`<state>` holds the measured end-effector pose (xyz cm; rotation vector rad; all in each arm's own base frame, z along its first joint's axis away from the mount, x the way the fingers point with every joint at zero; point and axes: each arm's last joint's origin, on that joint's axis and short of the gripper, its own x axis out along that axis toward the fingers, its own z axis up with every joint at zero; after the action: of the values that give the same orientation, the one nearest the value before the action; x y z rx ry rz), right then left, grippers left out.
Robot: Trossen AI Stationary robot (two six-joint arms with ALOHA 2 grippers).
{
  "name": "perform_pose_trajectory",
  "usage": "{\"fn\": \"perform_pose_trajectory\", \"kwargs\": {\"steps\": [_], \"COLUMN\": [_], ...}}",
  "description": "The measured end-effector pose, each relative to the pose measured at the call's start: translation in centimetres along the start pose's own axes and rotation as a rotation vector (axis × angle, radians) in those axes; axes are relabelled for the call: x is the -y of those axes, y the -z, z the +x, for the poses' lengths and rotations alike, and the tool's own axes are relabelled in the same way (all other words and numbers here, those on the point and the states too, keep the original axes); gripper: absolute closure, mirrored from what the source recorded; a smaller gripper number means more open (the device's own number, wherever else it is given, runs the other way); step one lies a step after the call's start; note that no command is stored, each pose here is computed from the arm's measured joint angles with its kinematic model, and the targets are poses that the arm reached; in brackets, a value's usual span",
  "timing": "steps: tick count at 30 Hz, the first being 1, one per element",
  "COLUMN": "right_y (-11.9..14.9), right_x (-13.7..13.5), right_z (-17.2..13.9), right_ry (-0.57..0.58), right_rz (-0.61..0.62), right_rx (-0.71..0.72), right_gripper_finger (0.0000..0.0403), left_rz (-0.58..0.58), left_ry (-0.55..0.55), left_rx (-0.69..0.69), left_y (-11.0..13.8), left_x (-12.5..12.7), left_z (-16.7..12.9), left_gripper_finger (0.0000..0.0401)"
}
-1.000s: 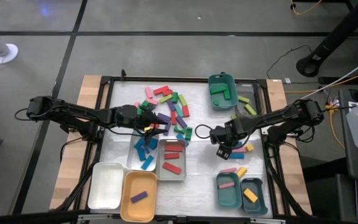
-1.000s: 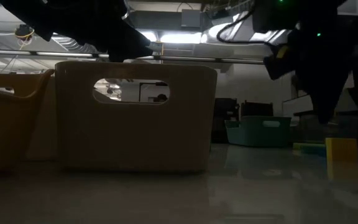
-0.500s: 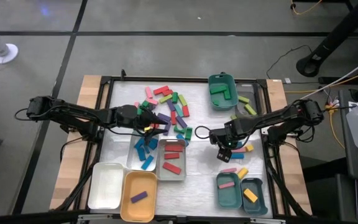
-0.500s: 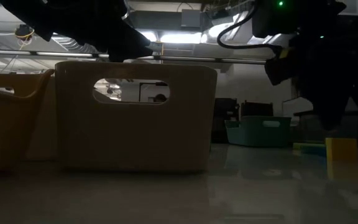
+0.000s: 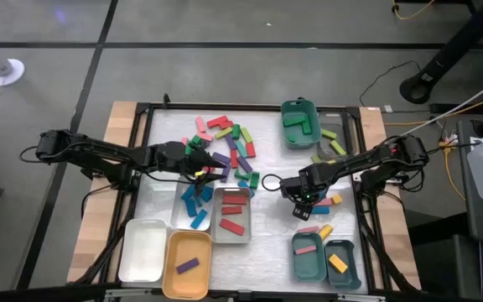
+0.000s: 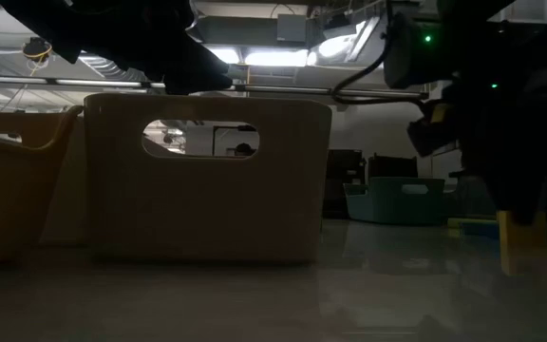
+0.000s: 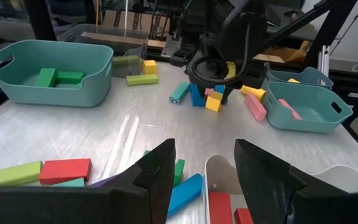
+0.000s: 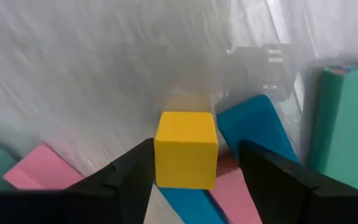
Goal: Sort blocks
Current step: Put the yellow block into the dark blue bin
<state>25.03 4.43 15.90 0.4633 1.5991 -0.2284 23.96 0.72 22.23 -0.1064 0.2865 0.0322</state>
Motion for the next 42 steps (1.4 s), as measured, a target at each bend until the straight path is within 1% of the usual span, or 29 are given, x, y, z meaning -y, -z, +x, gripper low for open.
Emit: {"fn": "perform_pose_trajectory", "kwargs": {"steps": [3,7,13,17,20,24,27,30,33,38,42], "right_y": [0.0,0.0,0.2,-0.1,-0.3,-0.4,0.0,1.0,2.9,7.1,10.1], "right_x": [-0.1,-0.2,-0.6,-1.3,-1.8,-2.3,-3.3,-5.1,-6.9,-10.0,-11.6], "right_z": [0.0,0.0,-0.1,-1.2,-2.5,-4.7,-5.9,-6.6,-6.3,-5.6,-5.0], "right_ry": [-0.018,-0.059,-0.176,-0.264,-0.286,-0.270,-0.259,-0.271,-0.250,-0.177,-0.107], "right_rz": [-0.007,-0.006,-0.005,-0.040,-0.065,-0.063,-0.065,-0.083,-0.094,-0.114,-0.142], "right_rx": [-0.003,-0.027,-0.113,-0.150,-0.169,-0.195,-0.208,-0.234,-0.278,-0.335,-0.328], "right_gripper_finger": [0.0210,0.0278,0.0280,0.0280,0.0280,0.0280,0.0280,0.0280,0.0275,0.0262,0.0260], "left_rz": [0.000,0.005,0.008,0.008,0.008,0.006,0.005,0.004,0.004,0.004,0.004], "left_ry": [0.000,-0.001,-0.001,-0.001,-0.001,-0.001,0.000,0.000,0.000,0.000,0.000], "left_rx": [0.000,0.000,0.000,0.000,0.000,0.000,0.000,0.000,0.000,0.000,0.000], "left_y": [0.0,0.0,0.0,0.0,0.0,0.0,0.0,0.0,0.0,0.0,0.0], "left_x": [0.0,0.0,0.0,0.0,0.0,0.0,0.0,0.0,0.0,0.0,0.0], "left_z": [0.0,0.0,0.0,0.0,0.0,0.0,0.0,0.0,0.0,0.0,0.0], "left_gripper_finger": [0.0246,0.0246,0.0246,0.0246,0.0246,0.0246,0.0246,0.0246,0.0246,0.0246,0.0246]}}
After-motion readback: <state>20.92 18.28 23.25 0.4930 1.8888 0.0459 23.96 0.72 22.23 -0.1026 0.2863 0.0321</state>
